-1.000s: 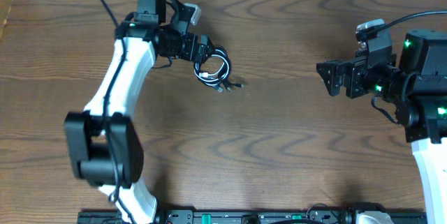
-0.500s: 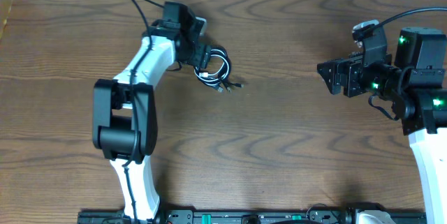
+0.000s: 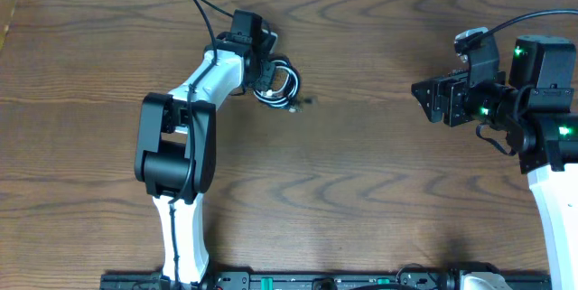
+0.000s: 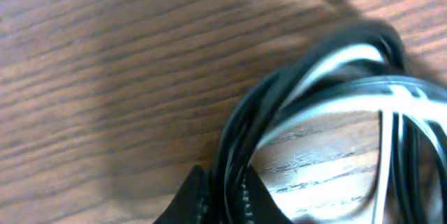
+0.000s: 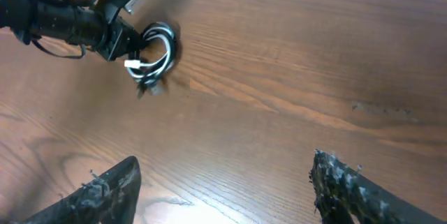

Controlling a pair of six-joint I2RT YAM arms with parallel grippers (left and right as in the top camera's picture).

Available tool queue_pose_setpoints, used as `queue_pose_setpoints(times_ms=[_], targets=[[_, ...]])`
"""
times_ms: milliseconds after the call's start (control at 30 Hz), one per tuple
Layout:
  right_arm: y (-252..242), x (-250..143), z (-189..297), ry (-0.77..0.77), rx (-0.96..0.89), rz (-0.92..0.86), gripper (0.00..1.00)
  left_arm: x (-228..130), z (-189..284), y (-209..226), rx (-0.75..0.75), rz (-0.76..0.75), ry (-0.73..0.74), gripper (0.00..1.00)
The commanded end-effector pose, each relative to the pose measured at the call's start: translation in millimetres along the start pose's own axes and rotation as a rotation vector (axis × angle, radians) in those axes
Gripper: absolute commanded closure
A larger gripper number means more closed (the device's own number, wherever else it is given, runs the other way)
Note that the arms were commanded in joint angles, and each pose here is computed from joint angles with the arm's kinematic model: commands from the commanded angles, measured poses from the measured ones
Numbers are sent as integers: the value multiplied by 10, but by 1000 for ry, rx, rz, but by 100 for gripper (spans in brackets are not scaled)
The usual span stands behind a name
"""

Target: Untangle cables

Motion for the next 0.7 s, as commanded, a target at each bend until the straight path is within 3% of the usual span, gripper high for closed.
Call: queue_pose_setpoints(times_ms=[0, 200, 267, 367, 500, 667], targets=[[24, -2, -38, 6, 18, 2, 29, -12, 11, -6, 29, 76, 14, 93], [-26, 26, -150, 7, 22, -50, 35, 68, 807, -410, -232, 128, -23, 93], [-56, 60, -230, -1, 34, -116, 40, 68, 1266, -617, -413, 155, -37, 92], [-83, 91, -349, -7, 75, -166, 45, 33, 1650, -776, -562, 166, -40, 93], [-89, 116, -521, -10, 169, -176, 46, -73, 1869, -895, -628, 157, -5, 92], [-92, 93, -713, 9, 272, -199, 47, -206, 1822, -961, -617, 162, 74, 93]])
Point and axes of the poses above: each gripper's point midway between its finger pads, its own z axis back along the fingers, its own y axis along the line the jaws close on, x = y × z, the point moved 8 cm from there along z, back along the fingers, and after that the axes turned 12 degrees about z, right-handed, at the moved point
